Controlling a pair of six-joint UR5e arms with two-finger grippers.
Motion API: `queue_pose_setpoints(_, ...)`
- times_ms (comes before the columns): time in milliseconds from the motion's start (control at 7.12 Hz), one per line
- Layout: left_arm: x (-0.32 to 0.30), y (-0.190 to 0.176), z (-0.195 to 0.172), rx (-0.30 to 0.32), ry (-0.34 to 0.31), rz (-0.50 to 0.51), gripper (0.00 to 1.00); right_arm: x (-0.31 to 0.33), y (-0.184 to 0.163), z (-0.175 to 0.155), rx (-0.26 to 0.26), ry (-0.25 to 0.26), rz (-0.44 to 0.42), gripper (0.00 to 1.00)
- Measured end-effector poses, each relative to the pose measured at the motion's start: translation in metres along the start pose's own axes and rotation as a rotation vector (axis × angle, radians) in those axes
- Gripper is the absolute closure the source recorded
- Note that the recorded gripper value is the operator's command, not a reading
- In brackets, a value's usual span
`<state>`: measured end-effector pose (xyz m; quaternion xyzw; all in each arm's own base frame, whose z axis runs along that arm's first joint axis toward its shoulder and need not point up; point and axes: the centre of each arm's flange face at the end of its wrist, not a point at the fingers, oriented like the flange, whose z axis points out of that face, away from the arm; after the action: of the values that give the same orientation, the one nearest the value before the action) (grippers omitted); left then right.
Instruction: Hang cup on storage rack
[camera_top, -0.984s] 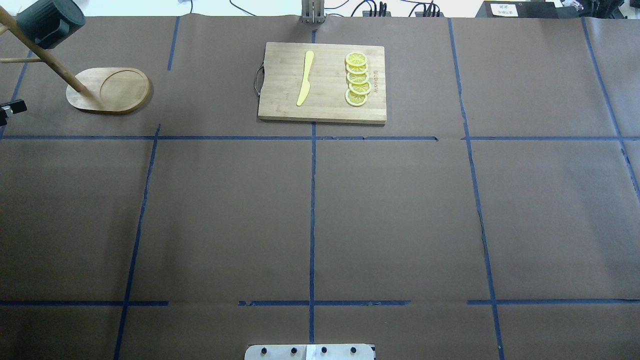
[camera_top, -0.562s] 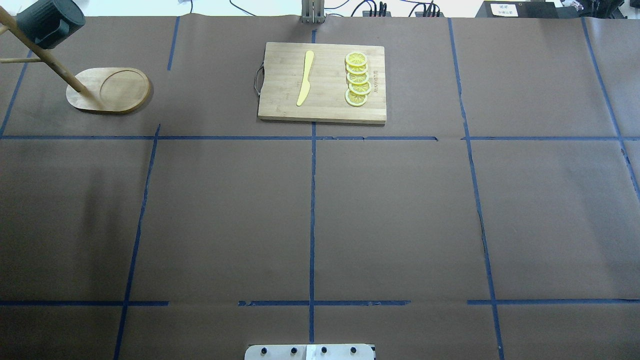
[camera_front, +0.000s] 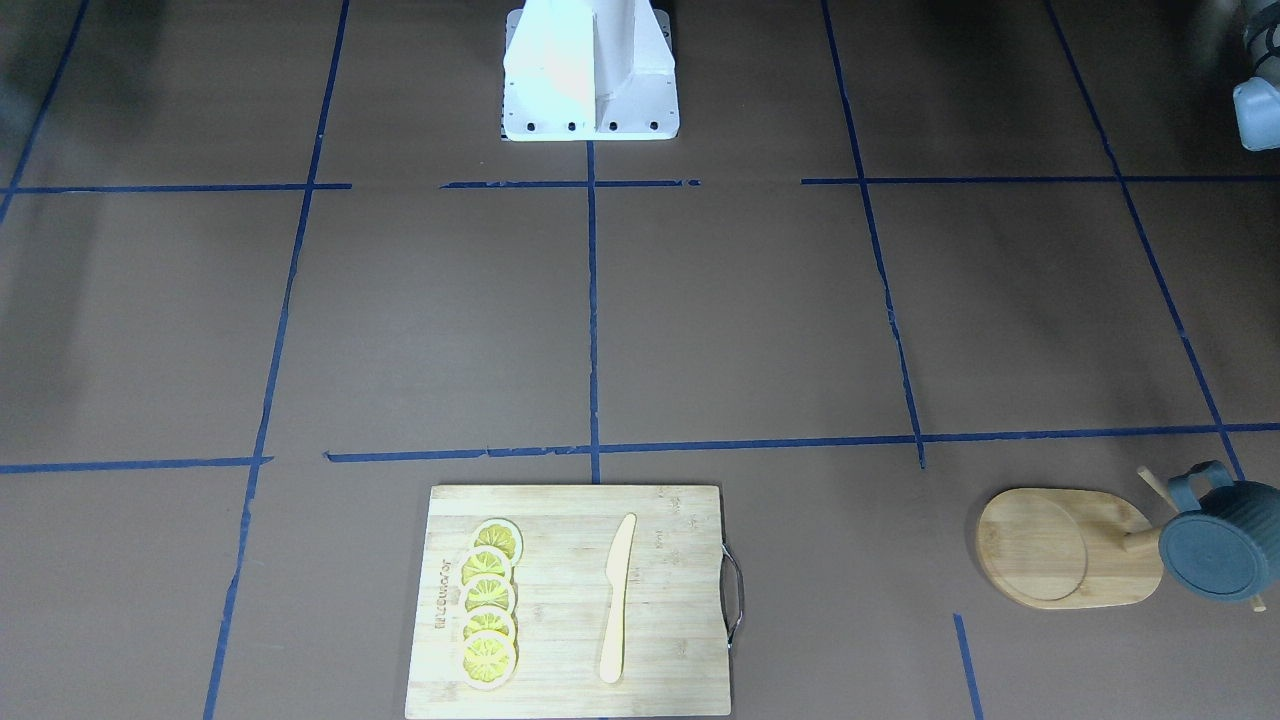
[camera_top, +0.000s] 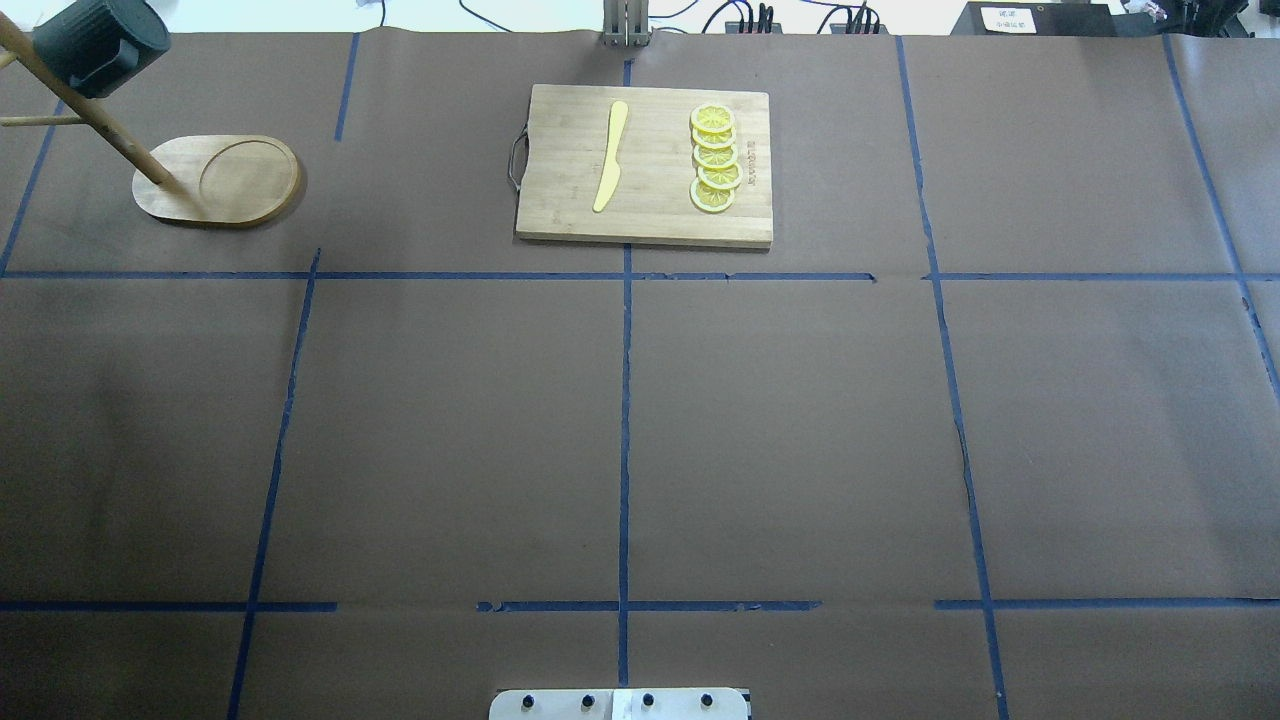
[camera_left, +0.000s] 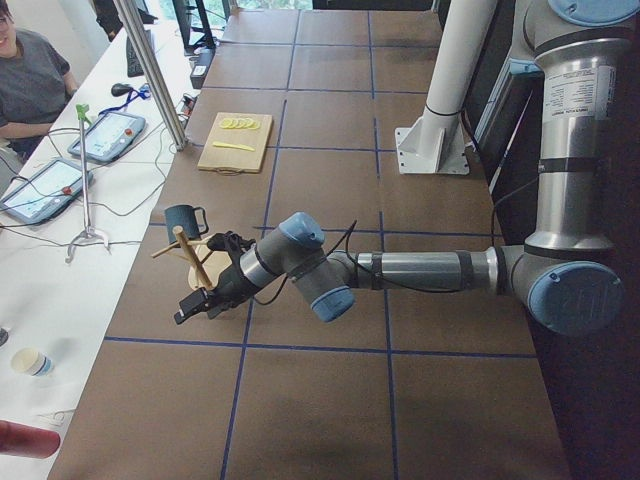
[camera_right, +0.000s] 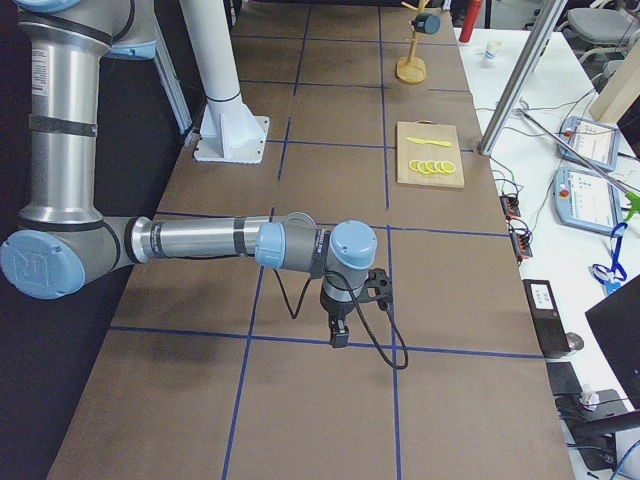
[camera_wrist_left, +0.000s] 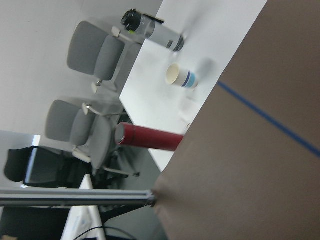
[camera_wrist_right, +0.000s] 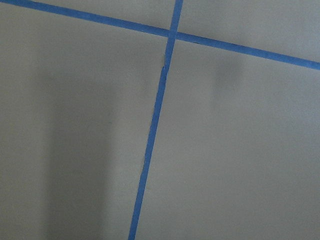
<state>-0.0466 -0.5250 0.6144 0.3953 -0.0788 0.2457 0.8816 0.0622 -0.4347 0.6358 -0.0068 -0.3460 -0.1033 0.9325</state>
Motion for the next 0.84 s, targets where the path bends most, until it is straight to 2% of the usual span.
queue_pose_setpoints(141, 0.003, 0.018, 0.008, -0.126, 0.005, 0.045, 0.0, 0.0, 0.001, 0.001, -0.001, -0.001, 0.001, 0.0)
queue_pose_setpoints(281, 0.012, 0.04, 0.02, -0.271, 0.067, 0.012, 0.0, 0.001, 0.001, 0.001, -0.002, -0.002, 0.002, 0.0)
queue_pose_setpoints(422, 0.029, 0.059, 0.028, -0.364, 0.178, -0.113, 0.0, 0.001, 0.002, 0.002, -0.003, -0.002, 0.003, 0.0)
queue_pose_setpoints(703, 0.064, 0.087, 0.032, -0.464, 0.498, -0.513, 0.0, 0.002, 0.001, 0.003, -0.001, -0.001, 0.001, 0.0)
queue_pose_setpoints(843, 0.069, 0.09, 0.029, -0.506, 0.617, -0.638, 0.0, 0.003, 0.001, 0.004, -0.001, -0.002, 0.001, 0.0)
